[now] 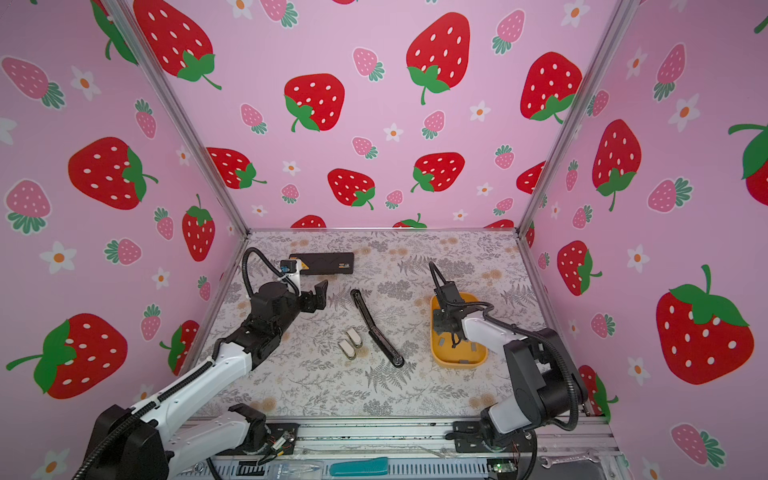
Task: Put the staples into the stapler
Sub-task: 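Move the right gripper from the tray back over the stapler's channel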
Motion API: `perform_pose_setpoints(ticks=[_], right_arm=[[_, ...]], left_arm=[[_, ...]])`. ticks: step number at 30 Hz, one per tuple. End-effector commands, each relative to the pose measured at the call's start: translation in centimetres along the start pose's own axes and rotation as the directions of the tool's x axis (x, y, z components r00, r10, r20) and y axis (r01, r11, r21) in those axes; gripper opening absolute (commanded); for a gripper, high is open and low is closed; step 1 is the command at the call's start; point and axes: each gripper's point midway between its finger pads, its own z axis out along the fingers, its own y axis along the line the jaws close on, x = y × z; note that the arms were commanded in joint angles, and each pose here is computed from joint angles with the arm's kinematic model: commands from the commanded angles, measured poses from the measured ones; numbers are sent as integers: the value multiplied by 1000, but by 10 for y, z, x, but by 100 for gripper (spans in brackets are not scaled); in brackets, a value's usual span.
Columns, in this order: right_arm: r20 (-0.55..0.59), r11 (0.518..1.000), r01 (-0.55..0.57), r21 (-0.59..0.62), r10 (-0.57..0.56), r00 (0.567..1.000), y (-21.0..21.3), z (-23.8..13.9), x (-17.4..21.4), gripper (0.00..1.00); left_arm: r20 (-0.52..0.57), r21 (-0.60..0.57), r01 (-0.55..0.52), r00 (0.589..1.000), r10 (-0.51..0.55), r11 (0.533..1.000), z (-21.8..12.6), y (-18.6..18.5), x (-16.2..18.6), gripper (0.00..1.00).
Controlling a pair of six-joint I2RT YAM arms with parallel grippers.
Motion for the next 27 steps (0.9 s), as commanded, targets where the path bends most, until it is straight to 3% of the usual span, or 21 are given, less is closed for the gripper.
perform_pose_setpoints(ticks=[1, 7, 12, 18, 27], right_arm=[[107, 999, 41, -31, -38, 994, 9, -32, -32, 10], [256, 981, 141, -135, -103, 961, 53, -74, -52, 10], [317, 936, 240, -258, -152, 936, 105, -95, -39, 10], [317, 878, 320, -355, -209, 925, 150, -93, -2, 10], [279, 827, 369, -425, -268, 922, 181, -77, 29, 9]], left_arm=[[40, 14, 6, 999, -6, 1000, -2, -4, -23, 96], [11, 18, 14, 1000, -14, 1000, 1, -6, -22, 96], [-12, 23, 25, 1000, -24, 999, 4, -7, -20, 97], [-14, 11, 22, 1000, -22, 1000, 2, -5, -20, 97], [-8, 28, 17, 1000, -17, 999, -2, -7, -22, 97]])
